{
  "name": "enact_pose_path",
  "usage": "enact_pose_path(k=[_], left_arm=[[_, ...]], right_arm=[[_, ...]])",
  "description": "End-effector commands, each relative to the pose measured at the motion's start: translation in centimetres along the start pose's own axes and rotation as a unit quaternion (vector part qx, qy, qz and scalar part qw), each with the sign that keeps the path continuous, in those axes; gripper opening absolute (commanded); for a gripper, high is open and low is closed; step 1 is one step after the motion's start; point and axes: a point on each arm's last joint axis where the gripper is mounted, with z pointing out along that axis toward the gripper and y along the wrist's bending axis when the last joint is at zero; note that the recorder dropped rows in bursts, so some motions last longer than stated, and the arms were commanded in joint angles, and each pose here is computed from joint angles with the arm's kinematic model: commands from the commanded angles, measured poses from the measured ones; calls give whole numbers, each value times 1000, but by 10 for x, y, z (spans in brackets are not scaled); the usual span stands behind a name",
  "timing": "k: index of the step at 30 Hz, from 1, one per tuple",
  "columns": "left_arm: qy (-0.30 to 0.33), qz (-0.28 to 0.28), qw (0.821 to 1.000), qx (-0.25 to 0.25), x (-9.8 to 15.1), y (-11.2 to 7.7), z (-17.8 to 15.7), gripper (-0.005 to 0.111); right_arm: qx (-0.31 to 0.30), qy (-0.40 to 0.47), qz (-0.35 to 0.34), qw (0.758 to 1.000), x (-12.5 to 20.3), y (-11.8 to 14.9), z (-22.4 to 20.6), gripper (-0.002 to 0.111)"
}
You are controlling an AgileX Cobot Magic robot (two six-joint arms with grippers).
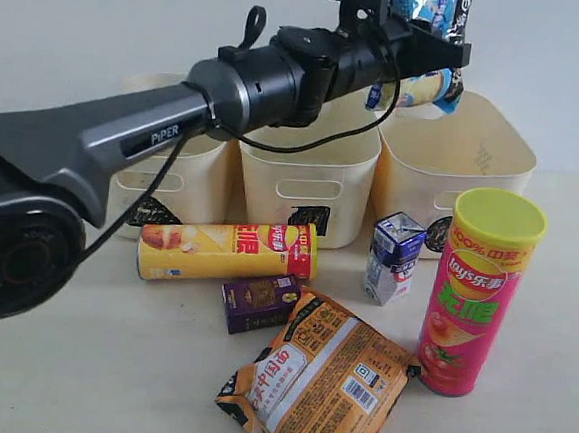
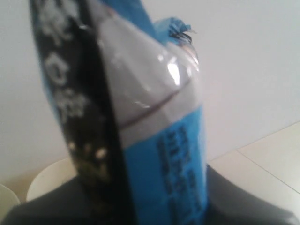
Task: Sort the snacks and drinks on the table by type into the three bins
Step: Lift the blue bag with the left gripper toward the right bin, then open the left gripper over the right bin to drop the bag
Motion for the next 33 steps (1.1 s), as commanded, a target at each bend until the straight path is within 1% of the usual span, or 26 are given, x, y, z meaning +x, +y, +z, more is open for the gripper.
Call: enact_pose_path(k=[1, 4, 6, 8, 12, 13, 14, 17, 18, 20, 23, 24, 26, 28, 31, 32, 33], left_arm=[[-15, 15, 1000, 3, 7, -5, 9, 4], [-17, 30, 999, 4, 17, -4, 14, 5], [-19, 33, 999, 4, 21, -3, 16, 11], [-19, 33, 999, 4, 25, -2, 18, 23], [-15, 37, 999, 4, 32, -2, 20, 58], [-16, 41, 999, 4, 32, -2, 20, 68], [-16, 42, 999, 4, 32, -2, 20, 74], [-17, 47, 999, 4, 31, -2, 20, 87], [-19, 48, 999, 5, 30, -3, 20, 90], [-22, 48, 999, 5, 27, -3, 19, 92], [-30, 65, 997, 8, 18, -5, 17, 88], [-33, 73, 997, 12, 13, -7, 16, 84], [-36, 87, 995, 29, 5, -11, 13, 72], [-39, 89, 994, 44, -4, -16, 10, 52], [-42, 119, 989, 78, -19, -25, 3, 4], [-40, 145, 985, 89, -25, -28, 1, 4], [-36, 146, 984, 92, -25, -29, 0, 4]], right_arm=[[0, -4, -2, 1000, 1, 0, 0, 0], [0, -4, -2, 1000, 1, 0, 0, 0], [0, -4, -2, 1000, 1, 0, 0, 0], [0, -4, -2, 1000, 1, 0, 0, 0], [0, -4, -2, 1000, 1, 0, 0, 0], [0, -4, -2, 1000, 1, 0, 0, 0], [0, -4, -2, 1000, 1, 0, 0, 0], [0, -4, -2, 1000, 1, 0, 0, 0], [0, -4, -2, 1000, 1, 0, 0, 0], [0, -4, -2, 1000, 1, 0, 0, 0], [0, -4, -2, 1000, 1, 0, 0, 0], [0, -4, -2, 1000, 1, 0, 0, 0], [0, -4, -2, 1000, 1, 0, 0, 0], [0, -4, -2, 1000, 1, 0, 0, 0], [0, -4, -2, 1000, 1, 0, 0, 0], [0, -4, -2, 1000, 1, 0, 0, 0], [0, -4, -2, 1000, 1, 0, 0, 0]])
